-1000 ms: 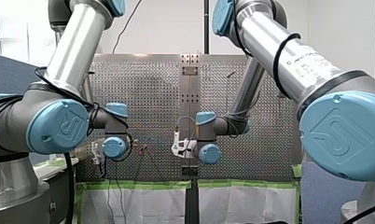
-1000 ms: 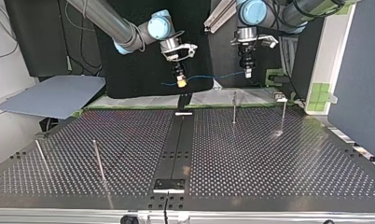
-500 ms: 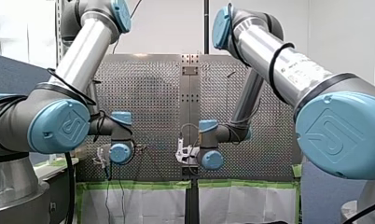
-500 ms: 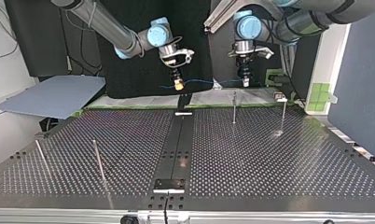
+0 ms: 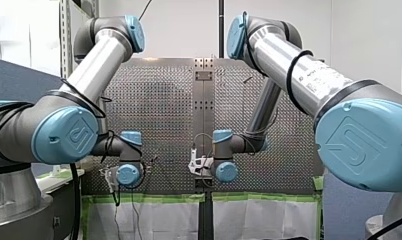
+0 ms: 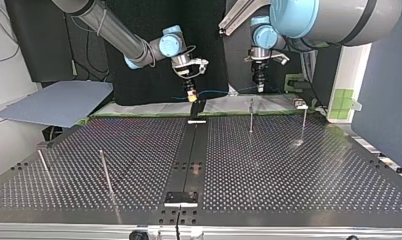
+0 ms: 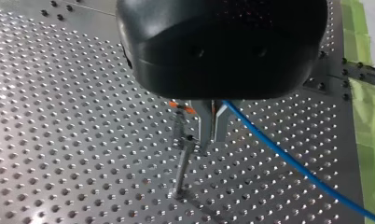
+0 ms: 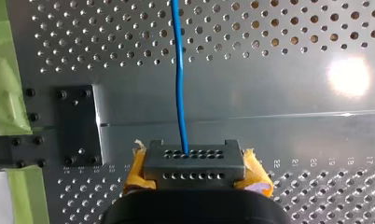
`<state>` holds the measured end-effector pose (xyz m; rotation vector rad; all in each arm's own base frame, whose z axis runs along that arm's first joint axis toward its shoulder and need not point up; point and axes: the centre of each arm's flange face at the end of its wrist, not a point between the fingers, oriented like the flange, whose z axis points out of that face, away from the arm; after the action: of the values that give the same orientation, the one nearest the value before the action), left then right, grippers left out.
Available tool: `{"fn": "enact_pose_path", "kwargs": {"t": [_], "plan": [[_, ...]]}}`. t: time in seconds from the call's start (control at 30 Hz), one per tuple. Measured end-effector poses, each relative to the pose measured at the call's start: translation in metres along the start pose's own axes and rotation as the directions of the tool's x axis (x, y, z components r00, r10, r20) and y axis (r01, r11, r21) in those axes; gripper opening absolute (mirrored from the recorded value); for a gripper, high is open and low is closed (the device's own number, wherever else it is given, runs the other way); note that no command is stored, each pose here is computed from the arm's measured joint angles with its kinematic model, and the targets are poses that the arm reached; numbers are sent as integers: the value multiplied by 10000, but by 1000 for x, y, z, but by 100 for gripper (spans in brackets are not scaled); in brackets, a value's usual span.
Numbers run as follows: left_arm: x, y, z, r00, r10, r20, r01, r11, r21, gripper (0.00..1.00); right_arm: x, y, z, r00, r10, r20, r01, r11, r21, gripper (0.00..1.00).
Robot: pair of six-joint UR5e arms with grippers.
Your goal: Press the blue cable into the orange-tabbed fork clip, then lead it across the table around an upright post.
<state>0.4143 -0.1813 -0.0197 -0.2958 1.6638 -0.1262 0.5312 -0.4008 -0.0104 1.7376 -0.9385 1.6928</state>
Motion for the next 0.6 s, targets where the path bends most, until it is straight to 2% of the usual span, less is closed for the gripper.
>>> {"fn": "enact_pose_path", "kwargs": {"t": [0.13, 0.4, 0.6], "plan": [[2, -1, 12, 9999, -6, -127, 7, 10000, 60, 1, -5, 0, 1, 10000, -12, 69, 12, 10000, 67, 0], [-3, 3, 31, 9997, 23, -241, -26, 9999, -133, 1, -16, 1, 0, 9999, -22, 151, 21, 10000, 87, 0], [-9, 5, 45, 9996, 83, -272, -91, 9996, -283, 1, -38, 4, -2, 9991, -40, 433, 36, 10000, 88, 0]]}}
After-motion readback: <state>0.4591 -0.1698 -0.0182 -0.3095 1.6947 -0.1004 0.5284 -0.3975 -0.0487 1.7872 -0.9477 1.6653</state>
